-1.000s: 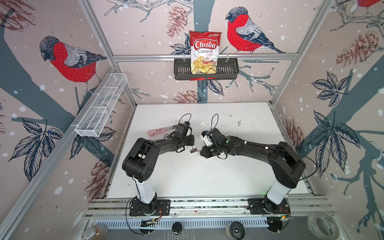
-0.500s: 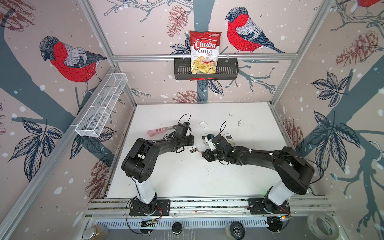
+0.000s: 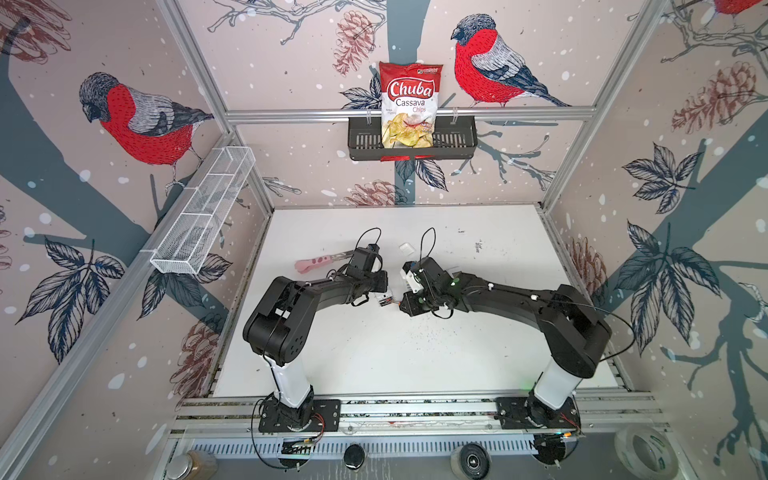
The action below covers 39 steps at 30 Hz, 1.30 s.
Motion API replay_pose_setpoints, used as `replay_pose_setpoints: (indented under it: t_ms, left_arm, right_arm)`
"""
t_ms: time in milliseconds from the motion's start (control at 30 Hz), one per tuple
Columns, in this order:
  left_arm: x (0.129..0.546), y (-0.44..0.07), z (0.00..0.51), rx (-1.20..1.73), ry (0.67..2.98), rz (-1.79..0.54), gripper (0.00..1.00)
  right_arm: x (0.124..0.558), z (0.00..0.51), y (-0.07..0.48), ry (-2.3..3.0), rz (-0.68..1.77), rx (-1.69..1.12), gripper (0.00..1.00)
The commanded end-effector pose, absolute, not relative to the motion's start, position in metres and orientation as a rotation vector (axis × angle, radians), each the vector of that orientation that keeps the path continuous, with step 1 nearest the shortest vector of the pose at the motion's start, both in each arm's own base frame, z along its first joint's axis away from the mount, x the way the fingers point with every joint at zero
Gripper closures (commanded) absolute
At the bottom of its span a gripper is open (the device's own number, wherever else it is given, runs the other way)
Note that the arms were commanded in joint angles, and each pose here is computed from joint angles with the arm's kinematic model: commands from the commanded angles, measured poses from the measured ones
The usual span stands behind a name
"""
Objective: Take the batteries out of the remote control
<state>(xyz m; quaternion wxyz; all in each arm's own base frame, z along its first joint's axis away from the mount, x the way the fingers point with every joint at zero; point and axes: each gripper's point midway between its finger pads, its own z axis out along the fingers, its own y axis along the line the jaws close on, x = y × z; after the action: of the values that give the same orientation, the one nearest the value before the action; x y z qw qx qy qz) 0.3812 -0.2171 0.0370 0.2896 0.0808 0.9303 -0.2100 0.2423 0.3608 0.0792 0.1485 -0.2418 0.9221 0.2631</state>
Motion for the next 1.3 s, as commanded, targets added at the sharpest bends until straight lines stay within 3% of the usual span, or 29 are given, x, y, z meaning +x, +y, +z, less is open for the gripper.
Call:
replay_pose_setpoints:
  t_ms: [0, 667, 1267]
  left_arm:
    - [0.351, -0.2, 0.008, 0.201, 2.657, -0.488, 0.8]
    - [0.353, -0.197, 0.016, 0.191, 2.628, -0.523, 0.8]
    - [0.349, -0.196, 0.009, 0.189, 2.642, -0.527, 0.8]
  right_arm:
    - [0.233, 0.071, 0.354, 2.733, 0.685, -0.782, 1.0]
    - [0.271, 0.069, 0.361, 2.848, 0.398, -0.817, 1.0]
    - [0.256, 0.061, 0.358, 2.687, 0.563, -0.64, 1.0]
